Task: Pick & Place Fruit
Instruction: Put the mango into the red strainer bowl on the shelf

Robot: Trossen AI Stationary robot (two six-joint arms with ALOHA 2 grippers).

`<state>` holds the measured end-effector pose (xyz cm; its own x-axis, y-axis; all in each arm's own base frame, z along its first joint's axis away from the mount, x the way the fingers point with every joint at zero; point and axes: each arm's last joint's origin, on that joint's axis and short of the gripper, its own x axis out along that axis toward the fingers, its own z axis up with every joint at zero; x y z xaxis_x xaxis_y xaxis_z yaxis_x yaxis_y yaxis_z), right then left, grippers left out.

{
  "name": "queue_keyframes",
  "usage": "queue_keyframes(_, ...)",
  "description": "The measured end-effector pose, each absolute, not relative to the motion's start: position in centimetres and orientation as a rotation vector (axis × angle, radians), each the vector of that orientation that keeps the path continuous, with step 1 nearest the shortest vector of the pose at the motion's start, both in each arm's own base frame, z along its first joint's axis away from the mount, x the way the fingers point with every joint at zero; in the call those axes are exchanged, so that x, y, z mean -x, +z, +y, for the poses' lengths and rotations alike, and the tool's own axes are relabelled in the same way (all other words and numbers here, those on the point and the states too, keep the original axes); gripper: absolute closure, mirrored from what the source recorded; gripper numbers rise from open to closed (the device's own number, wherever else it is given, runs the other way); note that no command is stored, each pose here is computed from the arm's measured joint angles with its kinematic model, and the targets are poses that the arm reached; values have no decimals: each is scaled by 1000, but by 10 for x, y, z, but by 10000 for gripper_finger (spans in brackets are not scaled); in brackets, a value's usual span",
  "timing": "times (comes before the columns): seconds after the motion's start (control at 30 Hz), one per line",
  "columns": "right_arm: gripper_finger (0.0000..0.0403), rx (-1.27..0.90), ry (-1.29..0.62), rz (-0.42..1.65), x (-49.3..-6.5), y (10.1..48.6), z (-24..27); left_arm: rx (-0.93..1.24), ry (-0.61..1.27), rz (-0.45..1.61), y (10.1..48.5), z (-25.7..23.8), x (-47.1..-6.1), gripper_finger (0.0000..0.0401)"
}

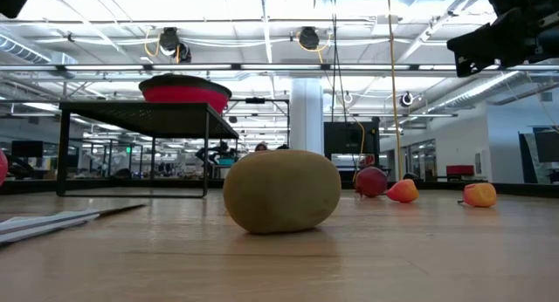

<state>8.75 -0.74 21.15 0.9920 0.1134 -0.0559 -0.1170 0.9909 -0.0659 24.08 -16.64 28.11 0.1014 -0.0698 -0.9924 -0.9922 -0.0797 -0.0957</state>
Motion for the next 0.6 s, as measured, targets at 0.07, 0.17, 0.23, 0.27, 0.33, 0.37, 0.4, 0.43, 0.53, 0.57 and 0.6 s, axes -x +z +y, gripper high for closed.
queue_keyframes(0.07,403,69,116,52,-88,211,-7,1335,1185,1120,279,-166,-240,320)
queue_keyframes(0.17,403,69,116,52,-88,211,-7,1296,1228,1109,276,-166,-237,282)
queue_keyframes(0.23,403,69,116,52,-88,211,-7,1291,1243,1107,274,-167,-238,255)
queue_keyframes(0.27,403,69,116,52,-88,211,-7,1289,1245,1108,273,-168,-238,240)
queue_keyframes(0.33,403,69,116,52,-88,211,-7,1289,1240,1108,273,-169,-238,211)
queue_keyframes(0.37,403,69,116,52,-88,211,-7,1287,1238,1106,273,-169,-237,196)
queue_keyframes(0.4,403,69,116,52,-88,211,-7,1285,1238,1106,273,-169,-237,182)
queue_keyframes(0.43,403,69,116,52,-88,211,-7,1283,1237,1107,273,-170,-236,168)
queue_keyframes(0.53,403,73,116,52,-88,211,-7,1279,1238,1096,273,-170,-236,131)
queue_keyframes(0.57,403,77,117,51,-88,211,-7,1279,1239,1097,273,-170,-236,119)
queue_keyframes(0.6,403,78,116,51,-88,212,-7,1277,1240,1097,273,-170,-236,109)
